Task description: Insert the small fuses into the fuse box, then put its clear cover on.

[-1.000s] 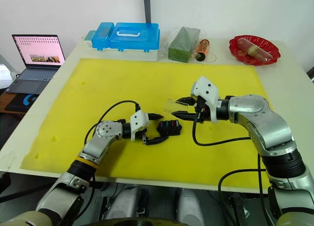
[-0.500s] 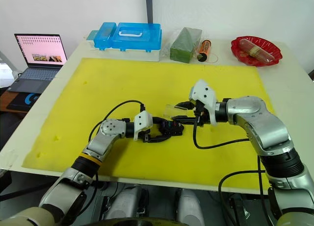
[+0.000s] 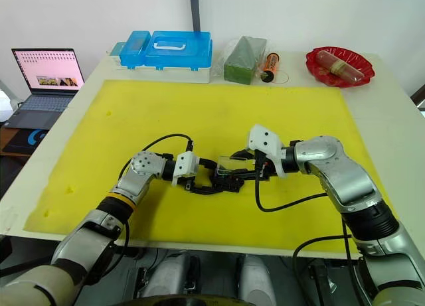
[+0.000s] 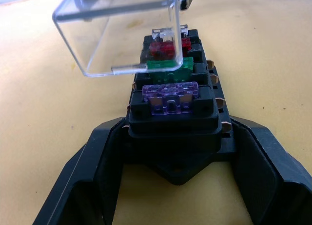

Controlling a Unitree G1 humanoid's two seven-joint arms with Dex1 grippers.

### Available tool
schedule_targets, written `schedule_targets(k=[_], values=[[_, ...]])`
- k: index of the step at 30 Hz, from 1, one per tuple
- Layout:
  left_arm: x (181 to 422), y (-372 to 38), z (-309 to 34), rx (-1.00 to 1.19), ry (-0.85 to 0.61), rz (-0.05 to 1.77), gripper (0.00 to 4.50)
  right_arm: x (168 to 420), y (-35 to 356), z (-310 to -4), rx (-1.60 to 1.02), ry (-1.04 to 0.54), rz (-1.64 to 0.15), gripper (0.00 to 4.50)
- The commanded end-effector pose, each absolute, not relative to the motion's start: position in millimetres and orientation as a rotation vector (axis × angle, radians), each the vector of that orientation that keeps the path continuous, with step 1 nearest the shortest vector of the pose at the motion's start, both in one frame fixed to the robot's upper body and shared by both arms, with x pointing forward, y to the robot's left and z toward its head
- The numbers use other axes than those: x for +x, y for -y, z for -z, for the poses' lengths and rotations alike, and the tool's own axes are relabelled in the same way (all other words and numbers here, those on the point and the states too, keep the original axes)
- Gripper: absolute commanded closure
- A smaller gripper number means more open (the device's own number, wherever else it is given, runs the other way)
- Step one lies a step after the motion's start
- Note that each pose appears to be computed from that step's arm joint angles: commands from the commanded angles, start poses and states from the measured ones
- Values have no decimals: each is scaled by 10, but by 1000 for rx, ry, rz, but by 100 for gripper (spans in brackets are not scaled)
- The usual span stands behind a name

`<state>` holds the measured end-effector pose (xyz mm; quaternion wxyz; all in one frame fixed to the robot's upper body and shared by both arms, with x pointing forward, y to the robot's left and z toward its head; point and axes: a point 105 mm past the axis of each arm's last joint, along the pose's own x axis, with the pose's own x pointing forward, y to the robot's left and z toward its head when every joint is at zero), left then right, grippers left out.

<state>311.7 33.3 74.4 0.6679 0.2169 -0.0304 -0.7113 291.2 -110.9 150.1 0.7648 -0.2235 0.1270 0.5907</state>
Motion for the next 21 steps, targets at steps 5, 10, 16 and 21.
schedule_targets(k=[5, 10, 16, 21], values=[[3048, -369, -541, 483, -14, 1634, 172, 2906, 1009, -1601, -427, -225, -1278, 269], [3067, -352, -558, 482, 4, 1615, 172, 2886, 1005, -1552, -421, -235, -1273, 269], [3070, -340, -571, 472, 10, 1609, 172, 2832, 1002, -1507, -417, -243, -1265, 269], [3044, -331, -552, 476, 13, 1614, 172, 2827, 1022, -1456, -429, -254, -1252, 269]])
